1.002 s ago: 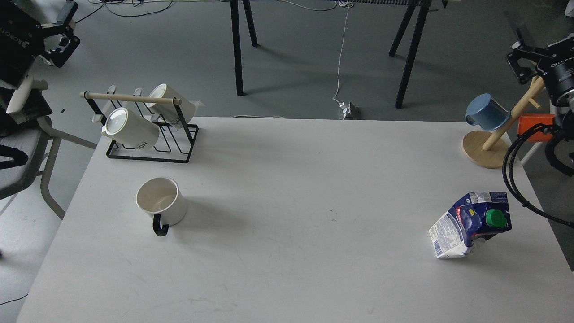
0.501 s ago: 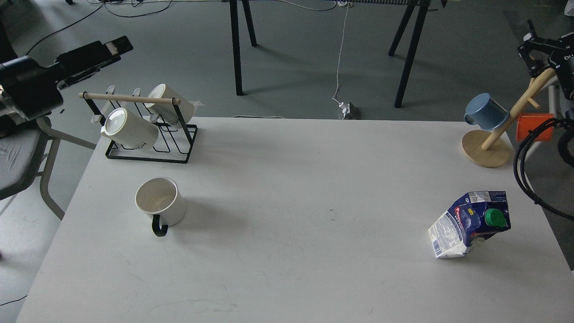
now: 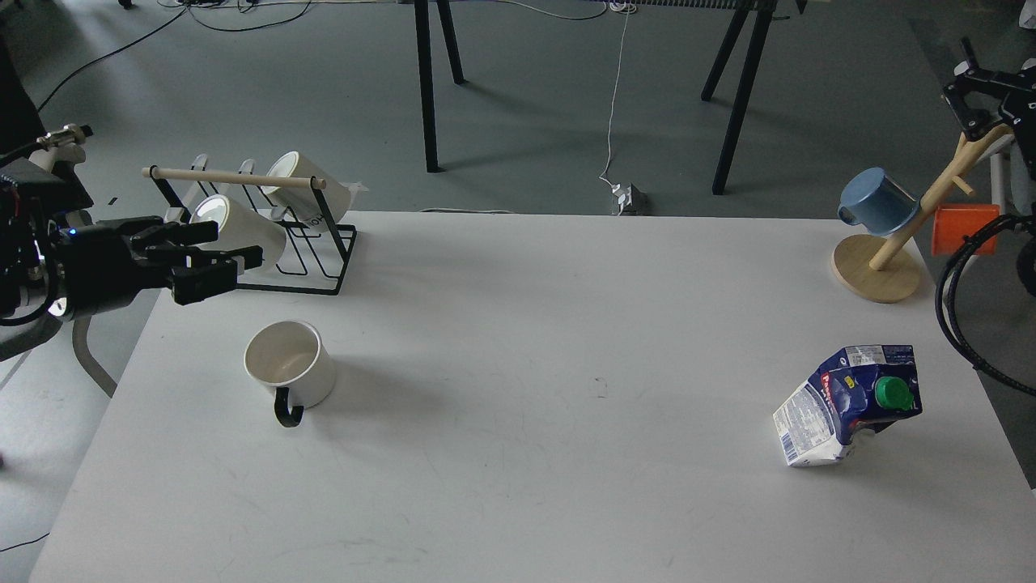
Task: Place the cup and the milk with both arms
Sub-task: 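Lower the left gripper and grasp the white mug's rim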
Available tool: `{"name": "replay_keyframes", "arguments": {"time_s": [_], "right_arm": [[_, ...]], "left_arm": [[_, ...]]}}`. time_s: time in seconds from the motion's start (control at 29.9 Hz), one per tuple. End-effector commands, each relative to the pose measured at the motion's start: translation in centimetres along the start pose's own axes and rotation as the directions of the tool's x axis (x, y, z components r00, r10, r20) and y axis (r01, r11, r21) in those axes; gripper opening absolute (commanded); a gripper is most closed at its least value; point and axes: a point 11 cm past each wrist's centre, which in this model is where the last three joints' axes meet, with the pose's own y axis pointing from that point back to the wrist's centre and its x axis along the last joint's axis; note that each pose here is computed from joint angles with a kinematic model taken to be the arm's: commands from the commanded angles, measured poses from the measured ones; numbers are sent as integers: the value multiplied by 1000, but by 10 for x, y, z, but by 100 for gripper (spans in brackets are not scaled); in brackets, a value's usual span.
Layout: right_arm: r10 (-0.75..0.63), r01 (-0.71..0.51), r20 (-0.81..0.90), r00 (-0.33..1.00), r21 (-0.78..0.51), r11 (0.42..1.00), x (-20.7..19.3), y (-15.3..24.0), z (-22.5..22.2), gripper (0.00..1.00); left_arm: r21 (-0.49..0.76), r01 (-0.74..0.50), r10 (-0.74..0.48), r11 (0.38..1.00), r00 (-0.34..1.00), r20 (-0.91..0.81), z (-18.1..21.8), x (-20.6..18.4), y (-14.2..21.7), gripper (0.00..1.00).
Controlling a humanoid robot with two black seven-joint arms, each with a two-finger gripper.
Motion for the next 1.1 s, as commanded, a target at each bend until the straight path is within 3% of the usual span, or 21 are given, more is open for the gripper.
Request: {"name": "replay_keyframes", "arguments": {"time_s": [0.0,0.17,0.6,0.84,1.07], "right_arm": [[7,-7,-3,1000,-2,1000,2,1,0,99],[8,-8,-3,1000,-3,1000,3,1,1,99],[11,-11,-8,1000,-6,1000,4,2,0,99],[10,-10,-7,1000,-6,1000,3,1,0,99],[10,-10,-13,1000,-7,1000,3,2,-1,99]], "left_arm": [[12,51,-51,999,998,35,-3,-28,-6,78],[-42,69,-68,997,998,11,16,-42,-28,78],[7,91,-90,996,992,-87,14,-70,-58,77],[16,110,-107,994,988,-110,13,-81,-65,68],[6,142,-141,990,985,-101,14,-91,-63,28]]}}
